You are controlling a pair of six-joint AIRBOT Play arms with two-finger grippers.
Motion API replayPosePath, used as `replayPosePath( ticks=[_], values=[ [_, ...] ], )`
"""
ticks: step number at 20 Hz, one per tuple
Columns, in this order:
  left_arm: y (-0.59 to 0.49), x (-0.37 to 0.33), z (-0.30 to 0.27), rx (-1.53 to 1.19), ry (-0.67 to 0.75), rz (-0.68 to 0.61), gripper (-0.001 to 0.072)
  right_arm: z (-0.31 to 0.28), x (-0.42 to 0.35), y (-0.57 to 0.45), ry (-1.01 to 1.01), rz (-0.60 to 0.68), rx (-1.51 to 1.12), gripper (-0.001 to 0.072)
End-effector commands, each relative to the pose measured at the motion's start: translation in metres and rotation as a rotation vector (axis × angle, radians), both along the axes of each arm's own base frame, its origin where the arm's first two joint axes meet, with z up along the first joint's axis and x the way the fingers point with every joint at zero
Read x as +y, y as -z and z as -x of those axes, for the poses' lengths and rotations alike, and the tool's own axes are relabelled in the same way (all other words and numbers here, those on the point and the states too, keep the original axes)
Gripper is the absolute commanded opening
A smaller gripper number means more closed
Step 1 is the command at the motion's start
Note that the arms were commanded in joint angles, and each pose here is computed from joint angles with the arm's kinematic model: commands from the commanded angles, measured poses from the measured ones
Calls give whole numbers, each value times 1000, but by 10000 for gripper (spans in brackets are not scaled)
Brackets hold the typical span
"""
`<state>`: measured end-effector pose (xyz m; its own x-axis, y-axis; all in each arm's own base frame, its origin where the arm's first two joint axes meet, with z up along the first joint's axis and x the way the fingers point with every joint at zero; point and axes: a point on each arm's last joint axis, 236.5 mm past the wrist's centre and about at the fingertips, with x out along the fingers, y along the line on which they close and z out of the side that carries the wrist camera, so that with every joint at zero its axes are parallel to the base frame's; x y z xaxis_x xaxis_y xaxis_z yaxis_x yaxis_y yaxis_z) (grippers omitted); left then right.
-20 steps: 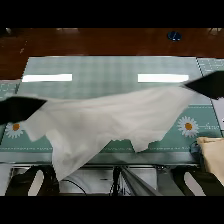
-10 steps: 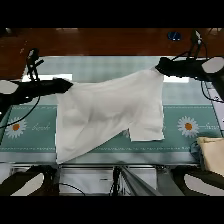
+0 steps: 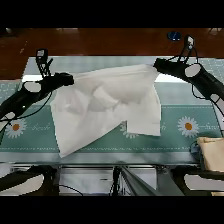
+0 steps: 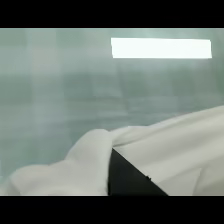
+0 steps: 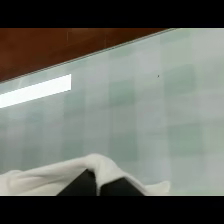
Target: Fold the shirts.
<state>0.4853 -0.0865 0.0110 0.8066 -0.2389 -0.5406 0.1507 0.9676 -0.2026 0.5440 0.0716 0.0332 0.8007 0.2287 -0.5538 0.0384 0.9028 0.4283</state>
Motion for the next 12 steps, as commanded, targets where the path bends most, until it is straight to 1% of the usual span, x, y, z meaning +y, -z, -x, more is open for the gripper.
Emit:
replayPosePath(
  ticks=[1, 2, 3, 4, 5, 7, 9, 10, 12],
  values=[
    [-9, 1, -11, -38, -12, -19, 49, -12, -12, -5, 40, 32, -63, 27],
    [-1, -11, -3, 4, 36, 0, 230, -10, -9, -3, 29, 29, -48, 61],
    [3, -19, 4, 36, 70, 17, 412, -7, -7, -2, 18, 26, -35, 178],
    [2, -24, 11, 71, 85, 62, 473, -4, -4, -5, 6, 25, -31, 323],
    [-5, -25, 20, 101, 97, 111, 473, -1, -6, -13, -1, 28, -36, 401],
    [-25, -21, 49, 183, 140, 207, 473, 7, -14, -40, -22, 50, -70, 435],
    [-27, -6, 102, 400, 137, 309, 473, 22, -26, -64, -71, 111, -91, 488],
    [-21, 4, 135, 532, 133, 316, 473, 31, -34, -71, -99, 154, -84, 499],
    [-5, 21, 201, 768, 131, 285, 480, 52, -60, -71, -127, 263, -26, 499]
  ],
)
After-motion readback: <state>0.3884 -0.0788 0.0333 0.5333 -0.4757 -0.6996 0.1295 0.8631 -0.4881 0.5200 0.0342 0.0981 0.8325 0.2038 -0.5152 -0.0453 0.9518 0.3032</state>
